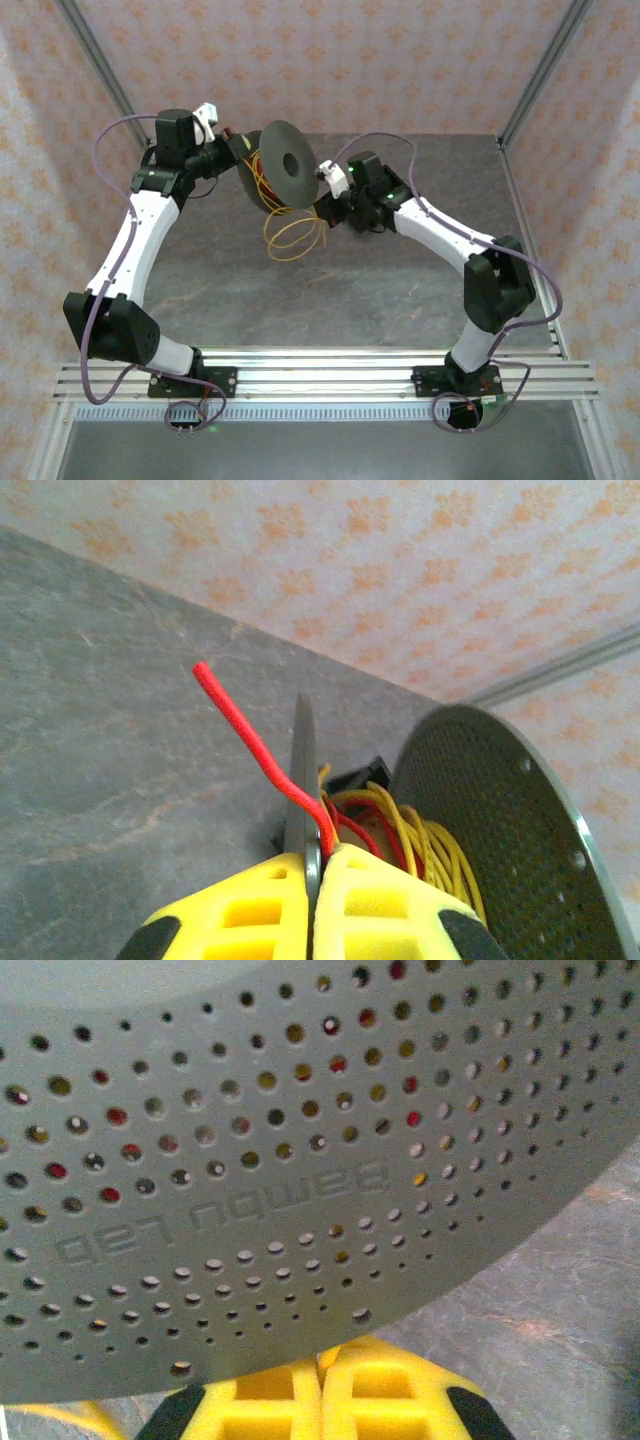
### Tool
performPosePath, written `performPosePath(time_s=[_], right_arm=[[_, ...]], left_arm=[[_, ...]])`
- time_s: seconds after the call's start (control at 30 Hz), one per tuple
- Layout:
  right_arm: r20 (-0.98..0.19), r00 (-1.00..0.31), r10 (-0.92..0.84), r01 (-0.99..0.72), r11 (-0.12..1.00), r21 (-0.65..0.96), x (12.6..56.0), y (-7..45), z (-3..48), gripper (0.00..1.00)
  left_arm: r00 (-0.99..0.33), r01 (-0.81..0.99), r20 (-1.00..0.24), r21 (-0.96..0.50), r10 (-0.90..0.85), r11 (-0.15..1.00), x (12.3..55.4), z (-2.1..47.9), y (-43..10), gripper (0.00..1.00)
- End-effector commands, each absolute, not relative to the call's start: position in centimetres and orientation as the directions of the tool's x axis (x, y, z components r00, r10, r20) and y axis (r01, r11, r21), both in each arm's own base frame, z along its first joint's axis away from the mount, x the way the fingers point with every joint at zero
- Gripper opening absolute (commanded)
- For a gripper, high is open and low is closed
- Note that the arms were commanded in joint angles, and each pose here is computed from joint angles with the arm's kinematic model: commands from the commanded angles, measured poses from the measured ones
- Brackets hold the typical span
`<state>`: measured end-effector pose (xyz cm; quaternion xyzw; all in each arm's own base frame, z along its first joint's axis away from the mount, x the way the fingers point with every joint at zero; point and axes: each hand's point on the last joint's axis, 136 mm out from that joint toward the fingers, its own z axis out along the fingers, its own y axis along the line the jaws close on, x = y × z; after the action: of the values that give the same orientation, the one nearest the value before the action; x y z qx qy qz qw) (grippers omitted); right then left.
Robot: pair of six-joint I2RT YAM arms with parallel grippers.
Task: Wrap the cables
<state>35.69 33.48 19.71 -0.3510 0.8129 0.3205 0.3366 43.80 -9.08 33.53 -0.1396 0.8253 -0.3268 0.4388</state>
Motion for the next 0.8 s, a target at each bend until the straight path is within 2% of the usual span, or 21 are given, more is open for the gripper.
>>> performPosePath(time_s=[0.0, 0.1, 0.2, 0.27, 0.53, 0.63, 0.77], right_arm=[[-0.82, -0.477, -0.317, -0.833, 0.46, 0.307, 33.1, 36.5, 22.0, 0.0], [-0.798, -0.518, -0.308, -0.806, 0.487, 0.336, 33.4, 36.5, 20.2, 0.02], [-0.764, -0.557, -0.326, -0.766, 0.557, 0.321, 34.2, 35.7, 18.0, 0.19], [-0.749, -0.583, -0.314, -0.735, 0.597, 0.321, 34.9, 34.9, 17.7, 0.25], [-0.75, -0.626, -0.213, -0.639, 0.691, 0.337, 36.4, 31.2, 20.7, 0.43], [-0.762, -0.625, -0.173, -0.62, 0.702, 0.349, 36.1, 29.9, 22.1, 0.51], [-0.776, -0.618, -0.126, -0.612, 0.696, 0.375, 35.2, 28.6, 24.1, 0.55]], left_arm=[[-0.278, 0.087, -0.766, -0.622, -0.58, 0.778, 45.1, 39.6, -6.6, 0.0], [-0.222, 0.064, -0.741, -0.659, -0.634, 0.749, 45.2, 39.0, -6.0, 0.0], [-0.253, 0.098, -0.734, -0.668, -0.63, 0.738, 45.1, 39.5, -7.1, 0.0], [-0.263, 0.12, -0.732, -0.671, -0.628, 0.732, 44.6, 40.0, -7.4, 0.0], [-0.311, 0.166, -0.759, -0.636, -0.572, 0.754, 42.3, 41.6, -8.2, 0.0], [-0.312, 0.176, -0.768, -0.625, -0.559, 0.76, 41.9, 42.3, -8.2, 0.0], [-0.297, 0.186, -0.772, -0.624, -0.562, 0.759, 41.5, 43.4, -8.1, 0.0]])
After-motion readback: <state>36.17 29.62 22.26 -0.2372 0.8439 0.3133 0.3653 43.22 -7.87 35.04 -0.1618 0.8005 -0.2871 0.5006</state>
